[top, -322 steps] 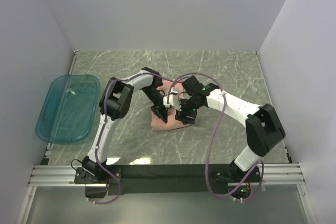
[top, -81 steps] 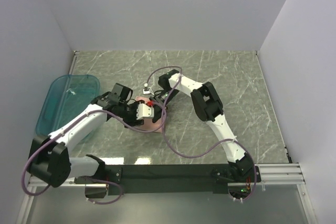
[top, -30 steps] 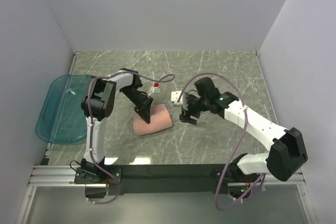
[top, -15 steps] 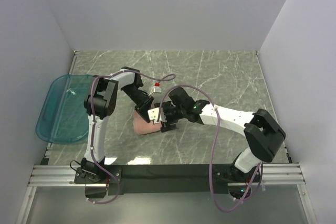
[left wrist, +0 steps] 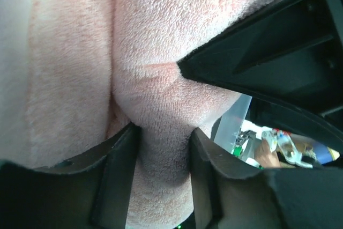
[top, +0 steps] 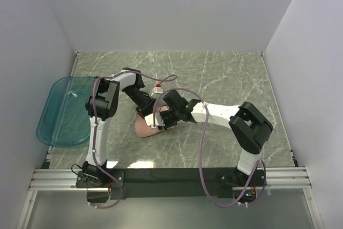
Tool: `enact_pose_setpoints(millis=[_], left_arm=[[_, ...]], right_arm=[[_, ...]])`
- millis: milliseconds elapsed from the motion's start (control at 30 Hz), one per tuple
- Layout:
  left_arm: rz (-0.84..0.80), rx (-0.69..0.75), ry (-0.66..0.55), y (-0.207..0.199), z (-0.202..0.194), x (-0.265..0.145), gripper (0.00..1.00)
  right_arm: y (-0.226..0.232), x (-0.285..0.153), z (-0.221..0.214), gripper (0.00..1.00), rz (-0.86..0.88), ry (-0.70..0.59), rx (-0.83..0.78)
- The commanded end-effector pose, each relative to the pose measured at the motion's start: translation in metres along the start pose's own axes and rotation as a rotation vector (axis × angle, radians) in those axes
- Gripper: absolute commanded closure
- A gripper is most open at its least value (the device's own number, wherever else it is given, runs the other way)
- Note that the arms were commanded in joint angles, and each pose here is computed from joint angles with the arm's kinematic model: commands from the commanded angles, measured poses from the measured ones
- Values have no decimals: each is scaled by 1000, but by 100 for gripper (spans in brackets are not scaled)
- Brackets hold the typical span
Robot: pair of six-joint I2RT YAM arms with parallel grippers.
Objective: Roll the towels
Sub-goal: Roll the towel
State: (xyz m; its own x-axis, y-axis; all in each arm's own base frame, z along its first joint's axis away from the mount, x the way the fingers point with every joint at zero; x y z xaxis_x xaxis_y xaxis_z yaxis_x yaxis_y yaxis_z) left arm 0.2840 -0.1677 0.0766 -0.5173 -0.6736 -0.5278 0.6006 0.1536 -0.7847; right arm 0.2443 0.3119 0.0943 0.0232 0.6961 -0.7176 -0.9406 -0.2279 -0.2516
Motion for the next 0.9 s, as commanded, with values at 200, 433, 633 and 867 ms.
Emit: enact_pose_setpoints(millis=[200,433,633,867], left_arm=[[303,157,-217,18,14,-97,47],[373,109,-474,-7,3,-149,40],[375,64,-639,-52,-10,-139,38],[520,-101,-734,-63,-30,-116,33]], right_arm=[[25,0,-11,100,346,63,355],[15,4,-11,100,433,59,629],[-6,11,-29,100,494,54,883],[-16,15,-42,100,528,61,998]])
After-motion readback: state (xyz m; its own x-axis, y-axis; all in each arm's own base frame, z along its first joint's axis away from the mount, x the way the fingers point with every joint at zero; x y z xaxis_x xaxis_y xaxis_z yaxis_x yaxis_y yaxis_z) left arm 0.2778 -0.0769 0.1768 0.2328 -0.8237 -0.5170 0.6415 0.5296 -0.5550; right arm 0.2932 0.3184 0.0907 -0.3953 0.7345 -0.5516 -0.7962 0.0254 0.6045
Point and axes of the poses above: each gripper's point midway between its finger pads, its own x axis out along the fingers, its own y axis along the line the jaws close on, z = x × y, the point moved 6 cm from there along -x, back along the fingers, and after that the axes turned 11 degrees about x, right-handed, at the moved point
